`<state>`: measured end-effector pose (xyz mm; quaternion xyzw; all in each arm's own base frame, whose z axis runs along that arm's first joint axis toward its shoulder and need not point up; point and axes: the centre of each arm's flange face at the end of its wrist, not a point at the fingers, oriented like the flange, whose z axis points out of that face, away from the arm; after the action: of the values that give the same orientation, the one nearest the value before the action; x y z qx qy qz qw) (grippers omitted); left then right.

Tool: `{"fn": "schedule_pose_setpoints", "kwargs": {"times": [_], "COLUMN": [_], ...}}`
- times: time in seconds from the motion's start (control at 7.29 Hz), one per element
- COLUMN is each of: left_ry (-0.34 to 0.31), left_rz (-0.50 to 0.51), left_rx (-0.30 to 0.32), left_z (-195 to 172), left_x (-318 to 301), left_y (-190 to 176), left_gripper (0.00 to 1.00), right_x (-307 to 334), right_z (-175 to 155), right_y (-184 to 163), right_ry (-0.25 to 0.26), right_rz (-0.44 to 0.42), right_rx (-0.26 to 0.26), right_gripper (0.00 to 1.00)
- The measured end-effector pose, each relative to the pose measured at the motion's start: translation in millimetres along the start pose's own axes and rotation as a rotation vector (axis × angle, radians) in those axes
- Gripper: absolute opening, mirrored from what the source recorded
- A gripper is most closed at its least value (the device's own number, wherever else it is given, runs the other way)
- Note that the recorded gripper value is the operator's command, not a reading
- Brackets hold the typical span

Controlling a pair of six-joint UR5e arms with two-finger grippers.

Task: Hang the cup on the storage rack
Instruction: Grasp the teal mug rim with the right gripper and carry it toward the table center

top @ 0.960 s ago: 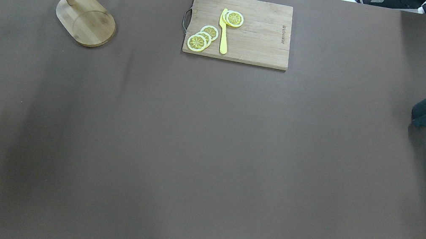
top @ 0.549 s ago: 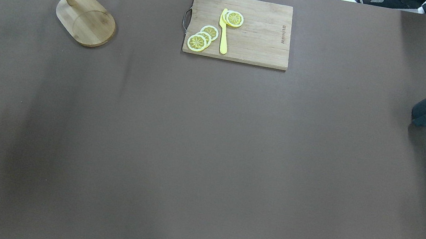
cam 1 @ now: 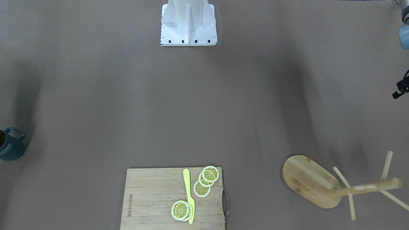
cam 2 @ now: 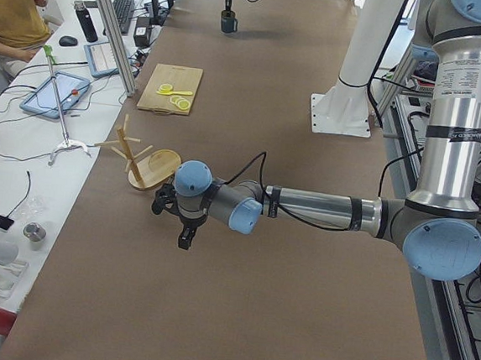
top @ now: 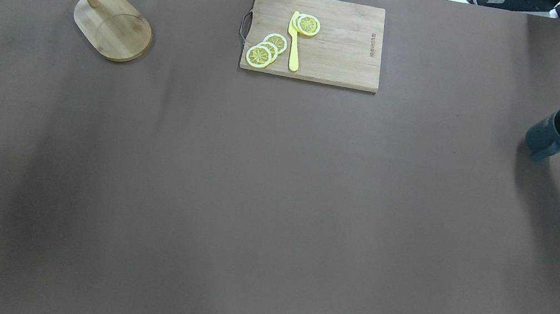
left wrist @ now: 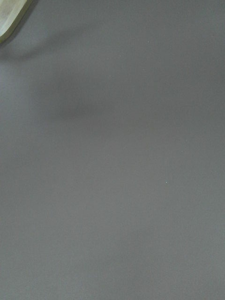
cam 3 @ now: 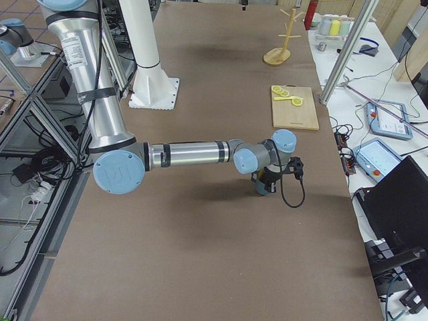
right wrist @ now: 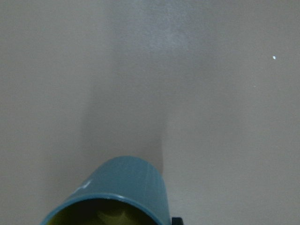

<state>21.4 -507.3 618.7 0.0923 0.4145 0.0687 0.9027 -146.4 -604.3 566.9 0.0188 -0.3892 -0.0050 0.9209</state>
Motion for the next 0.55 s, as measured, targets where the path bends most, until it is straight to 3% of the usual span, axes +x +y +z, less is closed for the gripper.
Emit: {"fn": "schedule_pose_setpoints", "kwargs": {"times": [0.55], "left_ry": [0.001], "left_rz": [0.008], "left_rx": [-0.004], "left_z": [2], "left_x": [2], "left_y": [-1], "left_gripper": [0.98], "right_x": [-286], "right_z": [-2], "right_y": [54], "right_ry": [-0.152], "right_rz": [0.231], "right_rx": [-0.004], "right_gripper": [0.00]}}
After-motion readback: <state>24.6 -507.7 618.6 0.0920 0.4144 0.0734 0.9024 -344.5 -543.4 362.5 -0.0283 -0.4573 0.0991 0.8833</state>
